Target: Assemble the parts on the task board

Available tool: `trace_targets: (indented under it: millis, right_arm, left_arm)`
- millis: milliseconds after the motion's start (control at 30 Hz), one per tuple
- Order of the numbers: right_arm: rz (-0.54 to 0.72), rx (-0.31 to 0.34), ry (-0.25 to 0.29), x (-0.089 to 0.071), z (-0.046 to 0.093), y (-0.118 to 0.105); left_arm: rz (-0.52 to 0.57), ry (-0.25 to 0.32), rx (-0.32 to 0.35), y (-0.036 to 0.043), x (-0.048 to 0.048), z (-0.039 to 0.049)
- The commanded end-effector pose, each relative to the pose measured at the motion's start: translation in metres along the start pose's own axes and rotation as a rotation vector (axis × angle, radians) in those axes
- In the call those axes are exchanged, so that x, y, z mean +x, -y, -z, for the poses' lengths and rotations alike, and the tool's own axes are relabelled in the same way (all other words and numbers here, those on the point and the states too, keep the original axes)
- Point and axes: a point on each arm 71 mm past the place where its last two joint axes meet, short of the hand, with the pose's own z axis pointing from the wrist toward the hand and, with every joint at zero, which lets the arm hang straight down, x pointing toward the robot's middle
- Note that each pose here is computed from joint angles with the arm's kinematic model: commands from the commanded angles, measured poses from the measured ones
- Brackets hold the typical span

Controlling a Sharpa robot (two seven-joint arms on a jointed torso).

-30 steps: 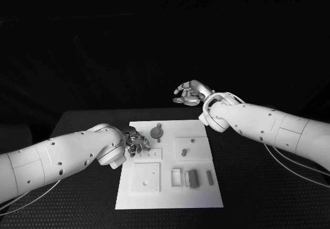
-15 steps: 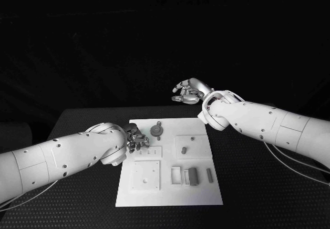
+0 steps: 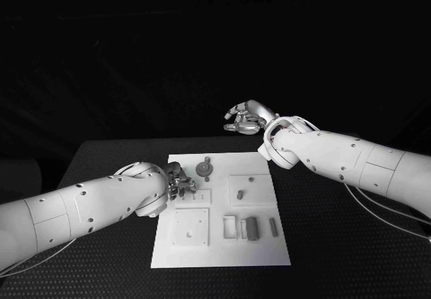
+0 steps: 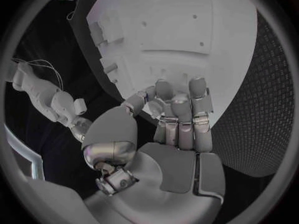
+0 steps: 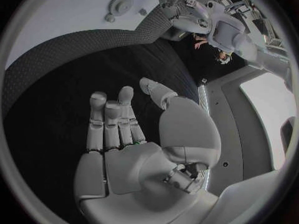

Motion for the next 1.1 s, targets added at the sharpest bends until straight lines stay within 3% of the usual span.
trace_targets:
  millis: [33, 1100]
  right_arm:
    - [-0.001, -0.012, -0.013, 0.001, 0.000, -0.002]
    - [-0.001, -0.012, -0.017, 0.002, 0.000, -0.002]
  left_arm:
    - [-0.019, 0.013, 0.006, 0.0013, 0.0015, -0.0005]
    - [-0.068, -0.013, 0.015, 0.0024, 0.0126, -0.0012]
